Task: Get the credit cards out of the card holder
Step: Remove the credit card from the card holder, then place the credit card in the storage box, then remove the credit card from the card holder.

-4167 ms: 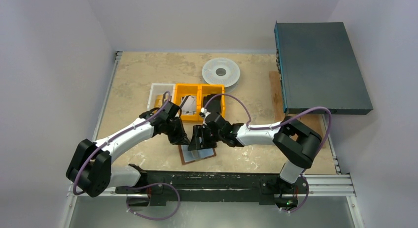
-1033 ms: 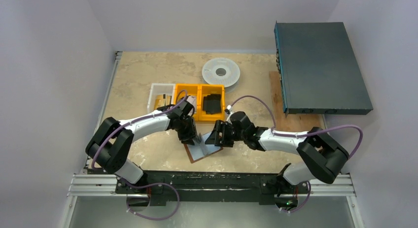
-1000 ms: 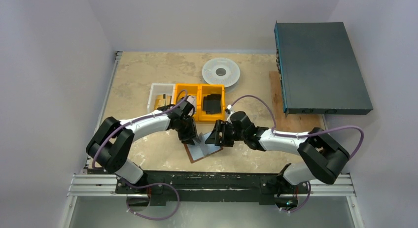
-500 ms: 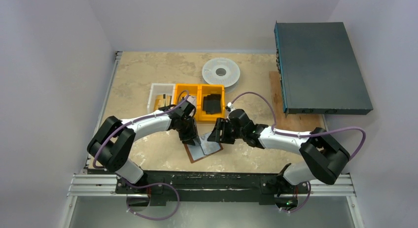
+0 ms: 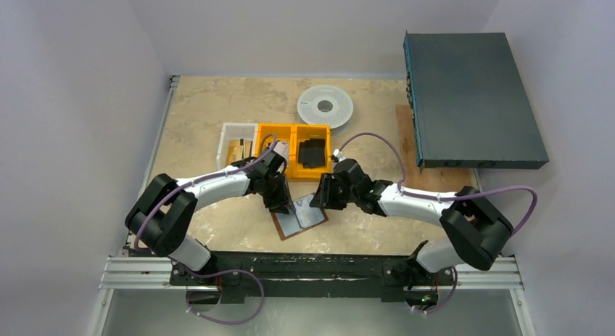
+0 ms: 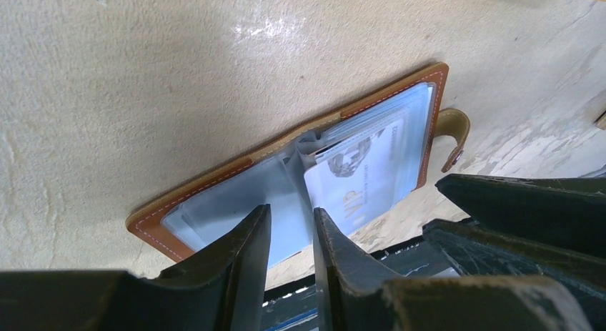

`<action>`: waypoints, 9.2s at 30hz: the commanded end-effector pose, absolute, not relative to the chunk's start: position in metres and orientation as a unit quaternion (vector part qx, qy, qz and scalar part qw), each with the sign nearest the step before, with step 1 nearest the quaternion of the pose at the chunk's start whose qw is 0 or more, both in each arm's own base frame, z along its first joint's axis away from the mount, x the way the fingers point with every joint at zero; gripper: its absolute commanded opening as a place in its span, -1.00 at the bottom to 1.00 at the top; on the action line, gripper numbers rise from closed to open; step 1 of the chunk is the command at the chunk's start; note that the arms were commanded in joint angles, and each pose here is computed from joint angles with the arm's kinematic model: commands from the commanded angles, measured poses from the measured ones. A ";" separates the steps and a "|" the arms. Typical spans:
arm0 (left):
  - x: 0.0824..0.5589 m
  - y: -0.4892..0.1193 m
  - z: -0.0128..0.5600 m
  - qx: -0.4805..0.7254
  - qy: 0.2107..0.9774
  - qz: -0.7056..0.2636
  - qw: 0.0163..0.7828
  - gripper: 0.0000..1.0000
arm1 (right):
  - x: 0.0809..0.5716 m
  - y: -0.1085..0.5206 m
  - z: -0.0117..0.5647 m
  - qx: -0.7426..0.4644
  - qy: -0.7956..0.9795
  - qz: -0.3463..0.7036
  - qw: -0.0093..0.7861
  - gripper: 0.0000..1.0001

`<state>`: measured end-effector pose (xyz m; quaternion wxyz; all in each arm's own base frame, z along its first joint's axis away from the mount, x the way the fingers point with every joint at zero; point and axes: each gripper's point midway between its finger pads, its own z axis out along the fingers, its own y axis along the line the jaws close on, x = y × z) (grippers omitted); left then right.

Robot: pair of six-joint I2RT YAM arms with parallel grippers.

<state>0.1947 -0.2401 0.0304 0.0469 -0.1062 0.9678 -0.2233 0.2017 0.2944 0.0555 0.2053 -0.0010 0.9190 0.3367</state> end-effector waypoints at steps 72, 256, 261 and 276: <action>0.176 -0.242 0.034 -0.098 0.947 -0.297 0.073 -1.00 | 0.188 0.296 0.017 -0.009 0.954 0.241 0.181 -0.68; 0.276 -0.146 0.179 -0.057 0.948 -0.205 0.238 0.31 | 0.197 0.305 0.109 -0.065 0.912 0.268 0.303 0.97; 0.247 -0.142 0.168 -0.066 0.948 -0.208 0.234 0.31 | 0.182 0.310 0.098 -0.084 0.919 0.249 0.292 0.78; 0.186 -0.127 0.123 -0.072 0.963 -0.183 0.185 0.30 | 0.167 0.347 0.059 -0.151 0.932 0.212 0.253 -0.07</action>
